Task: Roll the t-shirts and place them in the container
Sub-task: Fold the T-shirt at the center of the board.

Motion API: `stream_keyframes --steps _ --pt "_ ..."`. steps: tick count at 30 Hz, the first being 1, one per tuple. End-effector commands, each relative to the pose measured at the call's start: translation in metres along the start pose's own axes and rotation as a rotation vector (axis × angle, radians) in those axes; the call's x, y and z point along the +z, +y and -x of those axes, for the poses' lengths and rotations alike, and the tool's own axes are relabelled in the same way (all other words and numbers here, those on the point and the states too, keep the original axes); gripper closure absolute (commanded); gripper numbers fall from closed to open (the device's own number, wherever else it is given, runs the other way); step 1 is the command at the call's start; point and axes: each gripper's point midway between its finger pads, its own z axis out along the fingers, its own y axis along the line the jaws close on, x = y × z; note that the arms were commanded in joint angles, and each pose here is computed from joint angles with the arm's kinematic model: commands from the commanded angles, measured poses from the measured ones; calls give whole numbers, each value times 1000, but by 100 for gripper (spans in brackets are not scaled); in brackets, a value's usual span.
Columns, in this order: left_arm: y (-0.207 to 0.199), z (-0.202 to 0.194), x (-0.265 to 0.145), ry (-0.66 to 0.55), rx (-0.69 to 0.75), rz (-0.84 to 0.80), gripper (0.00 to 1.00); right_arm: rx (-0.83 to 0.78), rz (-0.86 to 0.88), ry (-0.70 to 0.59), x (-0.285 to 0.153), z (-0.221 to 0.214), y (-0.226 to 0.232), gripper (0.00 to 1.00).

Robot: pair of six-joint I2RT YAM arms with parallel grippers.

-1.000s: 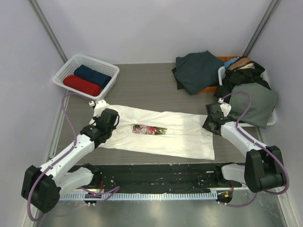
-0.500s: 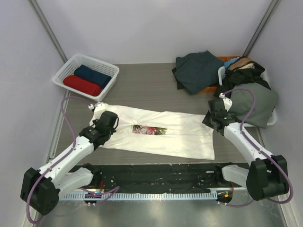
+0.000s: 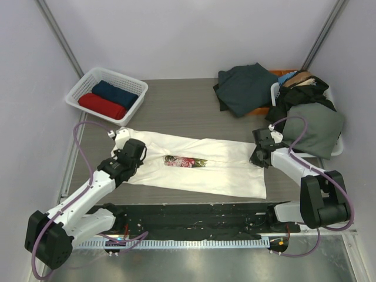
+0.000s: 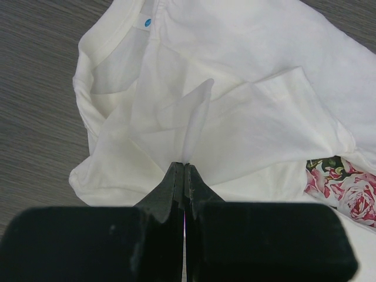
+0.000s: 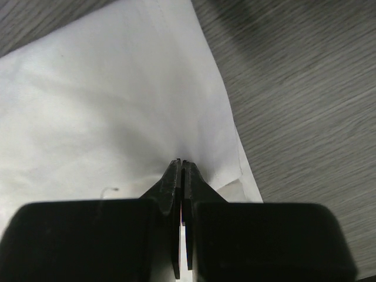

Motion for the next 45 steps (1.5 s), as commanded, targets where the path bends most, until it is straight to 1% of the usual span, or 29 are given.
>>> stream_keyframes --steps 1,5,7,9,12,13,15,18,23,27,31,35,39,41,42,44,45 --pt "9 6 -2 -41 -34 38 100 59 -27 16 -8 -6 -6 99" --pt "10 4 -1 -34 -43 48 100 75 -11 -3 -18 -5 -8 99" --pt "12 1 -1 -28 -48 53 100 81 4 -37 -24 3 -7 99" --pt "13 -1 -1 -21 -64 60 100 67 11 -43 -26 8 -5 99" --pt "13 -4 -2 -7 -74 60 100 45 80 -59 -36 26 15 99" --pt "13 -5 -3 -1 -77 56 100 39 151 -49 -43 29 30 99" --pt "11 -7 -3 9 -80 46 100 37 233 -64 -47 37 48 99" --pt "10 -14 -2 34 -86 39 100 28 307 -38 -46 34 65 99" --pt "11 -23 -2 57 -117 40 100 14 282 39 -22 16 66 99" --pt "12 -21 -5 49 -130 33 100 13 262 93 -4 -6 59 99" --pt "17 -18 -10 37 -139 41 100 7 242 117 -1 -18 51 99" --pt "22 -14 -14 19 -159 54 100 -8 254 89 -12 -9 52 99" --pt "23 -15 -15 21 -163 52 100 -21 326 41 -32 15 73 99" --pt "22 -17 -14 29 -162 49 100 -37 389 62 -41 14 90 99" --pt "21 -17 -13 32 -166 48 100 -37 420 47 -46 20 101 99" --pt "19 -21 -12 45 -165 41 100 -79 474 66 -52 10 122 99" --pt "19 -22 -11 50 -166 42 100 -74 519 59 -58 14 138 99"
